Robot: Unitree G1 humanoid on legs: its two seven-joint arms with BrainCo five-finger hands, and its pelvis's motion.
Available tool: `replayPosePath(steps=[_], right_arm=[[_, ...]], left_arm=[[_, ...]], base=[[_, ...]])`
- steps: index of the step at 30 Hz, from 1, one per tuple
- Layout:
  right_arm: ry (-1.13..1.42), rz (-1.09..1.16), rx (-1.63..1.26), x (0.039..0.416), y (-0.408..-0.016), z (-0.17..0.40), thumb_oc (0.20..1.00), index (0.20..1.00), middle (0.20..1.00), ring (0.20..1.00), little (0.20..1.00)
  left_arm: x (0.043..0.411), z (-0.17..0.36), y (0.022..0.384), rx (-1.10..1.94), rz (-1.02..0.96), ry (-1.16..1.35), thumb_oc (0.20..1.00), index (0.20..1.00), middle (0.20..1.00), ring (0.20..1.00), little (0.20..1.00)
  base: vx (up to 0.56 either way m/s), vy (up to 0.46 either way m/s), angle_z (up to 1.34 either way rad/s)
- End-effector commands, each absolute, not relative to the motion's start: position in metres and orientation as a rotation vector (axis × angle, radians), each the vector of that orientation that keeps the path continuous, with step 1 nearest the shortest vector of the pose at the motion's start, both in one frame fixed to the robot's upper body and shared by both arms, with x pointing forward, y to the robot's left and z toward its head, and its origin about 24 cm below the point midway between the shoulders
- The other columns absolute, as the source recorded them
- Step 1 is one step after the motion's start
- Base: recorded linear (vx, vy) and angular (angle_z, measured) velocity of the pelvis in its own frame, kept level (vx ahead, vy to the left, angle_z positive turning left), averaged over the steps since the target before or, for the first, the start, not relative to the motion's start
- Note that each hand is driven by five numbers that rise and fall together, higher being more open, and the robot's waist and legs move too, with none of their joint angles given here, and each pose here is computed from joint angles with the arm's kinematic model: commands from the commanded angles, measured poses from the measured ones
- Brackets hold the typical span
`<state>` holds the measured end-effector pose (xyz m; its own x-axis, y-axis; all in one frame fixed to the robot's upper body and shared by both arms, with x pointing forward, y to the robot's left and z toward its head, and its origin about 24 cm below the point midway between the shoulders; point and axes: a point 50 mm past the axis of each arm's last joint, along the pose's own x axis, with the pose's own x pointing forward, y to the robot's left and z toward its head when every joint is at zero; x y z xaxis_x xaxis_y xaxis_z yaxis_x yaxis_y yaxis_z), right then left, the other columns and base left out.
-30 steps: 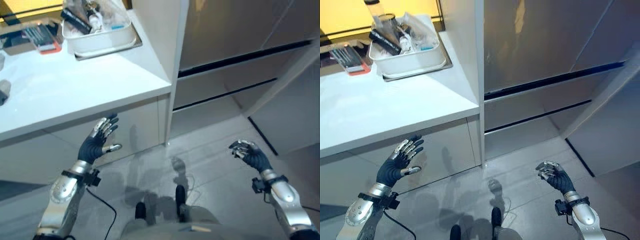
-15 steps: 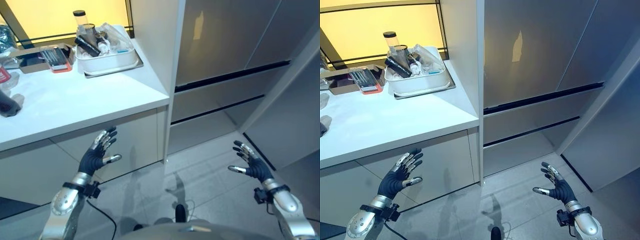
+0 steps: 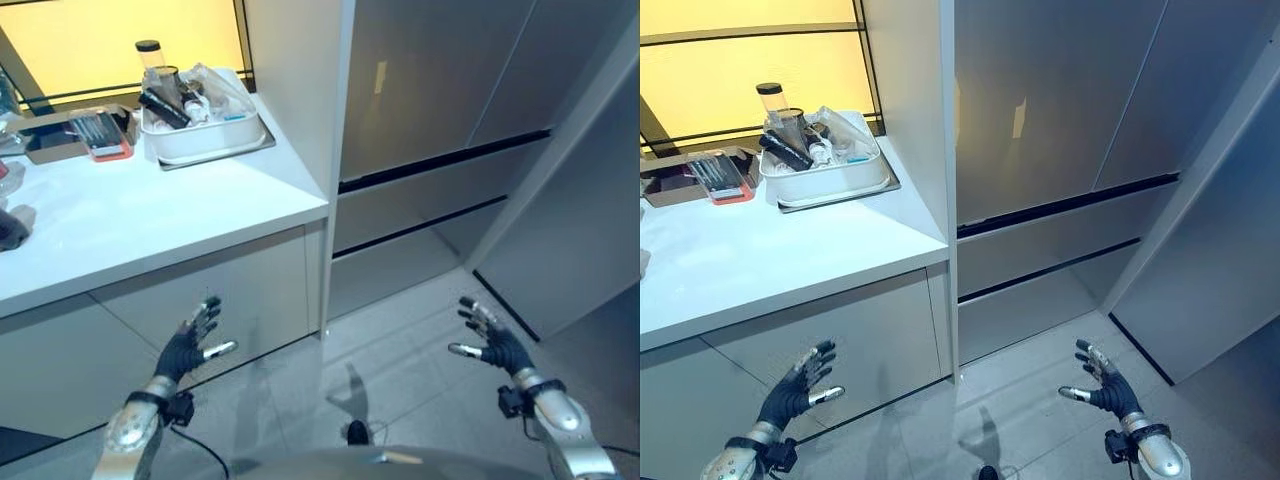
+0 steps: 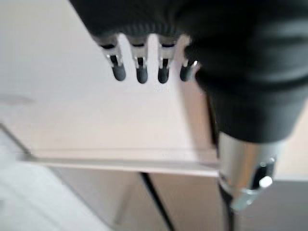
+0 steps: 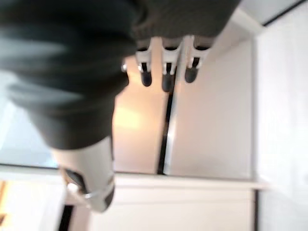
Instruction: Take the drinks into the refrigerator
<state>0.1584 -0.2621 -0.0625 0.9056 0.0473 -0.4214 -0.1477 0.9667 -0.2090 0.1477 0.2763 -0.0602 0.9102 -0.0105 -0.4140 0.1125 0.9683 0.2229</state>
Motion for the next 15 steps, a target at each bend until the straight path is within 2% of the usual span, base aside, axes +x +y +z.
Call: replayPosePath(steps=[1,4,7,15], right_arm=[[0.442,0.117,-0.257,0.166,-0.251,-0.074,1.000,1.000,1.000,1.000,1.000],[0.732,0.032,-0.232,0.129,-0.252,-0.120,1.000,1.000,1.000,1.000,1.000],[0.919,-0.064,-0.188,0.101,-0.255,-0.142,1.000,1.000,1.000,1.000,1.000],[1.164,-0.134,-0.138,0.059,-0.251,-0.160,1.000,1.000,1.000,1.000,1.000]], left_arm=[[0.148,-0.076,0.279,0.379,-0.072,0.495,1.000,1.000,1.000,1.000,1.000],[0.111,-0.117,0.281,0.372,-0.003,0.771,1.000,1.000,1.000,1.000,1.000],[0.081,-0.138,0.280,0.315,0.073,0.958,1.000,1.000,1.000,1.000,1.000],[0.029,-0.157,0.271,0.135,0.196,1.233,1.000,1.000,1.000,1.000,1.000]], base=[[0.00,0.000,0.00],[0.00,0.000,0.00],[0.00,0.000,0.00],[0.00,0.000,0.00]])
